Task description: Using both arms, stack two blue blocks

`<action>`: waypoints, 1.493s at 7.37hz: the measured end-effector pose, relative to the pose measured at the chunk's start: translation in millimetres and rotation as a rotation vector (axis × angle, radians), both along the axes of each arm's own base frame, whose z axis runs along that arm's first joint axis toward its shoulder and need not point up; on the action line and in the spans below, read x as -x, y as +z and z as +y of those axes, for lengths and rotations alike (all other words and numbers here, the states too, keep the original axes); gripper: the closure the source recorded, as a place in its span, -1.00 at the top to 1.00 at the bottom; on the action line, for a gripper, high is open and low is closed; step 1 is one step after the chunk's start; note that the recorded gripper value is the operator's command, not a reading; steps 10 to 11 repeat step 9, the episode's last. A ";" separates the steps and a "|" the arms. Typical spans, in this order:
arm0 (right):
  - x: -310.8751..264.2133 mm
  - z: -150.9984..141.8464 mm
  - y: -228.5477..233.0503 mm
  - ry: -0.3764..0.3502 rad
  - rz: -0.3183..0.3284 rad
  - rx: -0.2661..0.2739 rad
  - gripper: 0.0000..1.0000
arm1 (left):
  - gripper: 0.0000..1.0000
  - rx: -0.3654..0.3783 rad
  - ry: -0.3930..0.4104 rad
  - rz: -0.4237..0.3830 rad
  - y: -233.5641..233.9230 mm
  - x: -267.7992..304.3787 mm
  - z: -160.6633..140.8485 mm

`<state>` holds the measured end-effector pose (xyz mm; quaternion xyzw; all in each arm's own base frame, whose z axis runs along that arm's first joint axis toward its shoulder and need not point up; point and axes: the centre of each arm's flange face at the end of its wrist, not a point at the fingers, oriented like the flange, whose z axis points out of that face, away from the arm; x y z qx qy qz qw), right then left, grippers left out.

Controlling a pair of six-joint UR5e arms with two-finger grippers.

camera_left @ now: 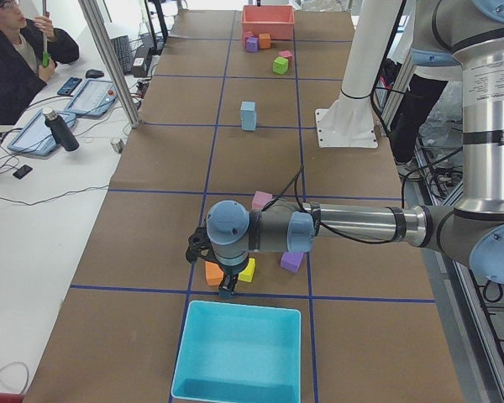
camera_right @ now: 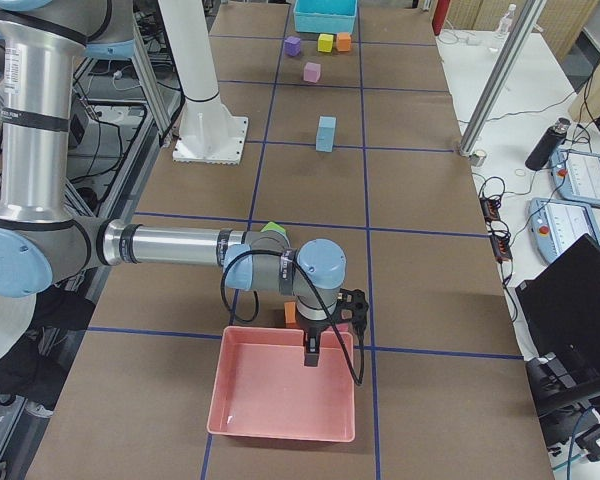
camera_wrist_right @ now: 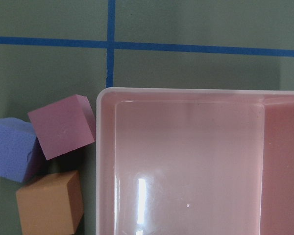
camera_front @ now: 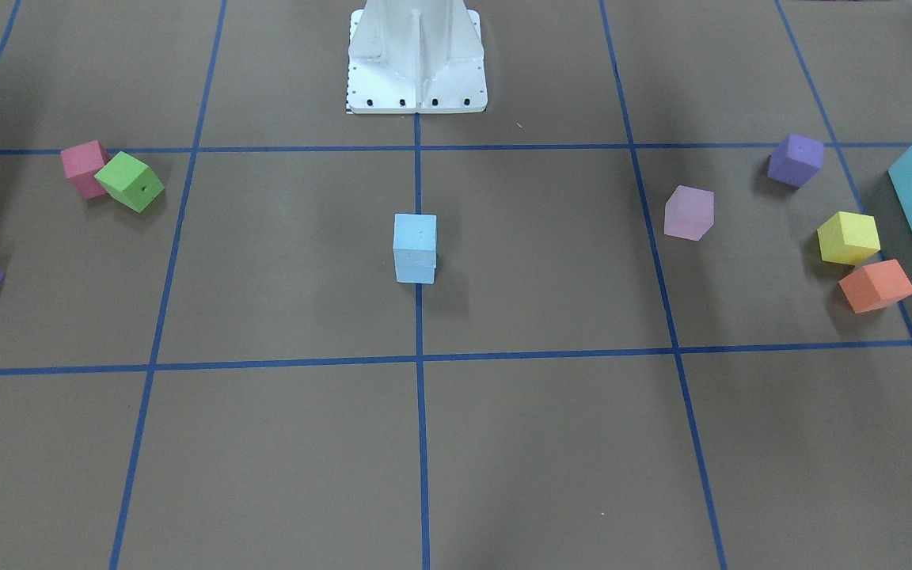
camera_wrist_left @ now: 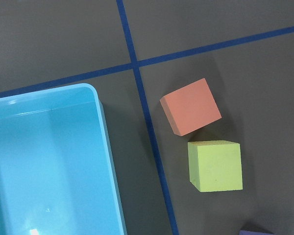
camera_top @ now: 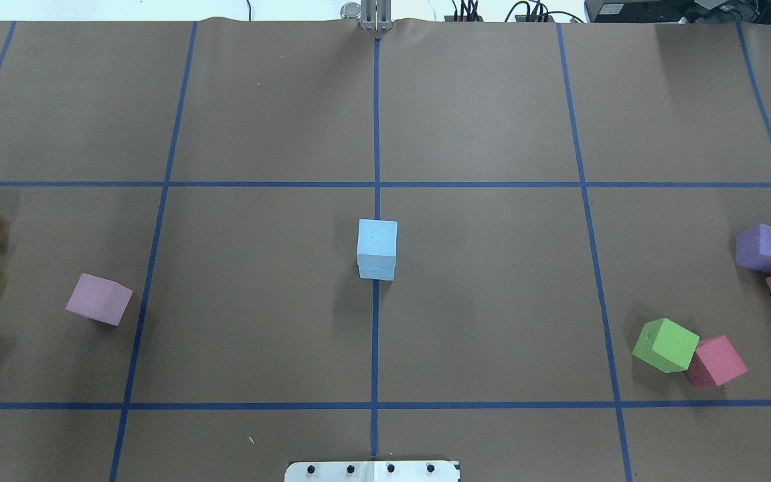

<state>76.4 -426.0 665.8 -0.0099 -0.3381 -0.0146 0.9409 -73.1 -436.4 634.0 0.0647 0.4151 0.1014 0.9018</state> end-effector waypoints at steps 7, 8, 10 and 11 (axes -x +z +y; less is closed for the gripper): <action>0.0 -1.0 0.8 0.003 0.000 0.003 1.00 | 0.98 0.008 -0.011 0.003 3.8 3.4 4.7; 0.0 -1.2 0.4 0.003 0.000 0.002 1.00 | 0.98 0.009 -0.011 0.002 4.2 3.5 5.1; 0.0 -1.3 0.2 0.003 0.000 0.002 1.00 | 0.98 0.010 -0.011 0.001 4.6 3.6 5.5; 0.0 -1.3 0.2 0.003 0.000 0.002 1.00 | 0.98 0.010 -0.011 0.001 4.6 3.6 5.5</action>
